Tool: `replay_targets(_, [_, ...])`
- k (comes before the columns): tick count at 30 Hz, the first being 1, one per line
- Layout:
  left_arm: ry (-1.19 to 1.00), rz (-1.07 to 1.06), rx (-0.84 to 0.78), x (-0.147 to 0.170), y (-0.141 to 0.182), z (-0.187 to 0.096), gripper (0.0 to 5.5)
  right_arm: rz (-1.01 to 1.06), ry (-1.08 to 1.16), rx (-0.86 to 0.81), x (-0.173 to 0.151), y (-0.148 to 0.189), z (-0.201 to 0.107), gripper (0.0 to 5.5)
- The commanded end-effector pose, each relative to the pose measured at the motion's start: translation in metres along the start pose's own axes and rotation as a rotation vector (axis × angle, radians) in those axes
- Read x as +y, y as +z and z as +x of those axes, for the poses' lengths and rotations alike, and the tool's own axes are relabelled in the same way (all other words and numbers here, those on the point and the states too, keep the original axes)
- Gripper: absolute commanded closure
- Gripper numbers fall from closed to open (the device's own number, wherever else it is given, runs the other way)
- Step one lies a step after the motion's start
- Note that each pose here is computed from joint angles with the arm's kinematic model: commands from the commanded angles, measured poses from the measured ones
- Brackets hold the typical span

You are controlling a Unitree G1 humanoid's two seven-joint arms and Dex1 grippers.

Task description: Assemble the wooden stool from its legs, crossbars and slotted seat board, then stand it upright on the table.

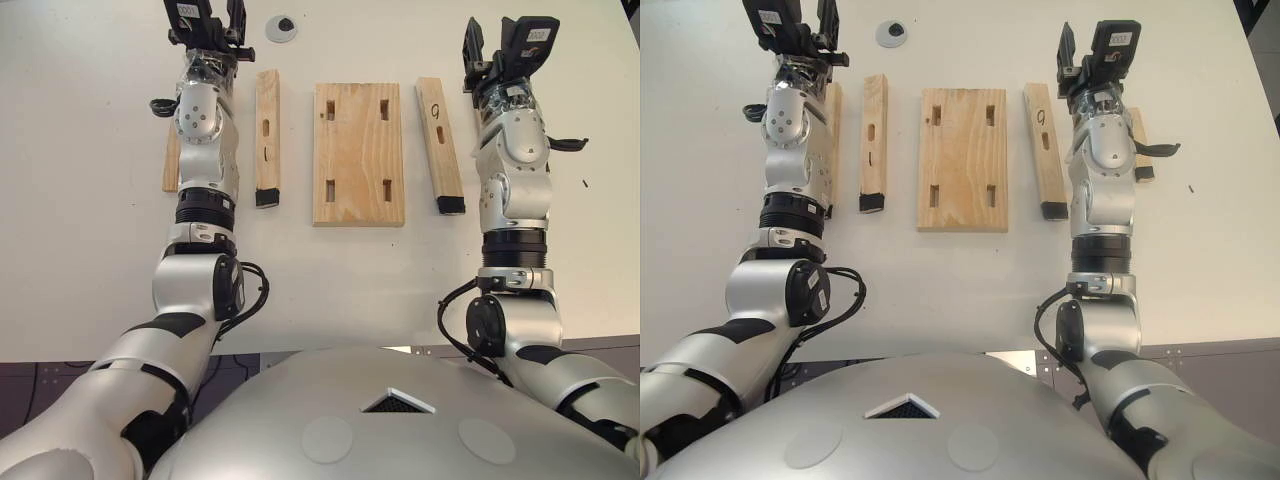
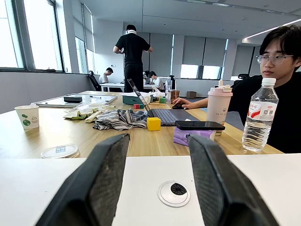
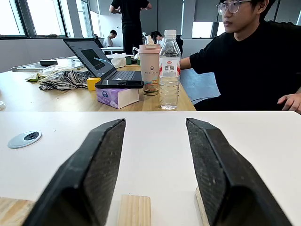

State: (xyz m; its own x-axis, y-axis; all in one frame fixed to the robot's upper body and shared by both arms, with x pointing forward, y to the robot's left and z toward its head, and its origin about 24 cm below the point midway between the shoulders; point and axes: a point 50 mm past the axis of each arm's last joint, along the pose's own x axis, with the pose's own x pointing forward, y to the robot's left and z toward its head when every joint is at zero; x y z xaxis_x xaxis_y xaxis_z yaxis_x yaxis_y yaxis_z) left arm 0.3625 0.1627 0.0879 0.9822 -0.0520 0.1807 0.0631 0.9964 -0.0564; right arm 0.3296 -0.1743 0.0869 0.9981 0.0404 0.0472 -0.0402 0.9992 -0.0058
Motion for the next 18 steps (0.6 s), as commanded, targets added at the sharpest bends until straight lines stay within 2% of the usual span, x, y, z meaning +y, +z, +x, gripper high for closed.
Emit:
replay_targets(1, [-0.016, -0.029, -0.013, -0.0042, 0.0056, 0.0051, 3.25, 0.013, 0.006, -0.015, 0.0046, 0.0038, 0.0036, 3.13])
replay_targets(18, [-0.027, 0.019, -0.017, -0.0052, 0.0060, 0.0054, 3.25, 0.004, 0.013, -0.017, 0.0040, 0.0043, 0.0034, 3.13])
